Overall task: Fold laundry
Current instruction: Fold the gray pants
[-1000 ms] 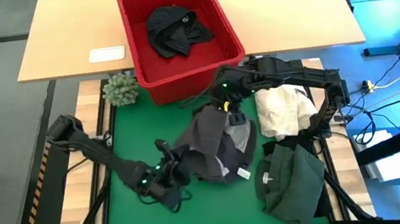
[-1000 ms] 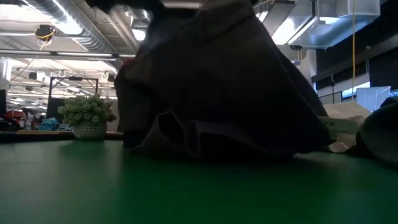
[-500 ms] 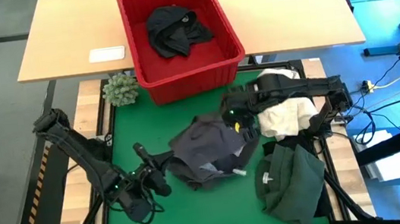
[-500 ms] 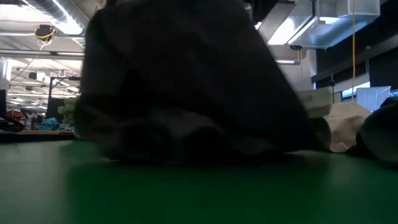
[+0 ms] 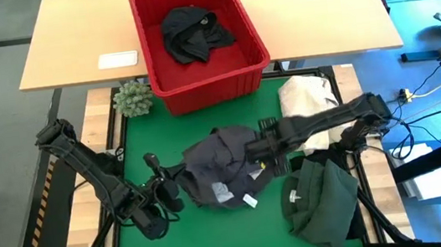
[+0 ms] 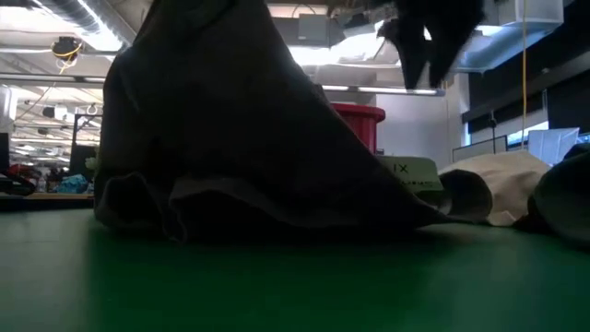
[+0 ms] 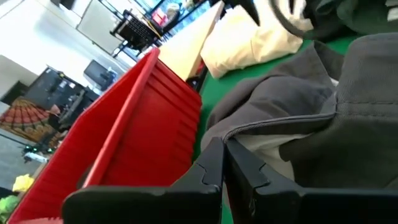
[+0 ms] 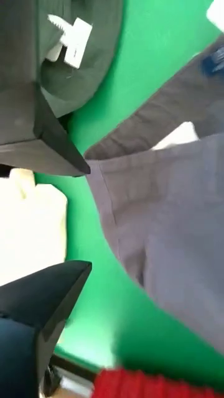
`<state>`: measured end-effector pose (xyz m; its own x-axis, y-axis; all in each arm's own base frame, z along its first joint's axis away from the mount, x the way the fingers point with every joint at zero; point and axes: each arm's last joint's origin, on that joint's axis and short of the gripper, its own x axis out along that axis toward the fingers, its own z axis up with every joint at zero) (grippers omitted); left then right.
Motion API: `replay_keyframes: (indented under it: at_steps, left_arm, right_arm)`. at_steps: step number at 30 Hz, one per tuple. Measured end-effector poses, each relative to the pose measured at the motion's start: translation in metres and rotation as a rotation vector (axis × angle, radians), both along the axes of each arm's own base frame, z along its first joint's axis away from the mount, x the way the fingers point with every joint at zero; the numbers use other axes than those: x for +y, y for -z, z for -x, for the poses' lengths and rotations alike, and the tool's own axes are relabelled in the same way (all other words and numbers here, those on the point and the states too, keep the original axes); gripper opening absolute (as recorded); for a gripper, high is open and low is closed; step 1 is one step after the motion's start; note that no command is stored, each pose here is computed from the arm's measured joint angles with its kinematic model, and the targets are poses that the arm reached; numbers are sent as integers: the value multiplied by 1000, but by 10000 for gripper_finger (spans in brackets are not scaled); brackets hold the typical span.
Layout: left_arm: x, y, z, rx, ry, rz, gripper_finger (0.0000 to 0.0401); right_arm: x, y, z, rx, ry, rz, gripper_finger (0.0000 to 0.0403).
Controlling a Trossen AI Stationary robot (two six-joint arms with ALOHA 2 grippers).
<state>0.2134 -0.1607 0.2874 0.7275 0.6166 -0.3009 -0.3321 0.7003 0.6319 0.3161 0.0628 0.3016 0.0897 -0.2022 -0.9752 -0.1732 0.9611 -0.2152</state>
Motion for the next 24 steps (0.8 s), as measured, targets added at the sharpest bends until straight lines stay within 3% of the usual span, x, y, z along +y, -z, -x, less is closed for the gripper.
replay_keyframes:
  at_steps: [11, 19, 24]
  left_arm:
    - [3, 3, 4, 27, -15, 27, 0]
    - [4, 3, 5, 35, -16, 24, 0]
    - [4, 3, 5, 35, -16, 25, 0]
  right_arm:
    - [9, 96, 7, -22, 53, 22, 242]
    - [7, 114, 12, -38, 113, 18, 241]
    - [2, 125, 17, -71, 118, 164, 241]
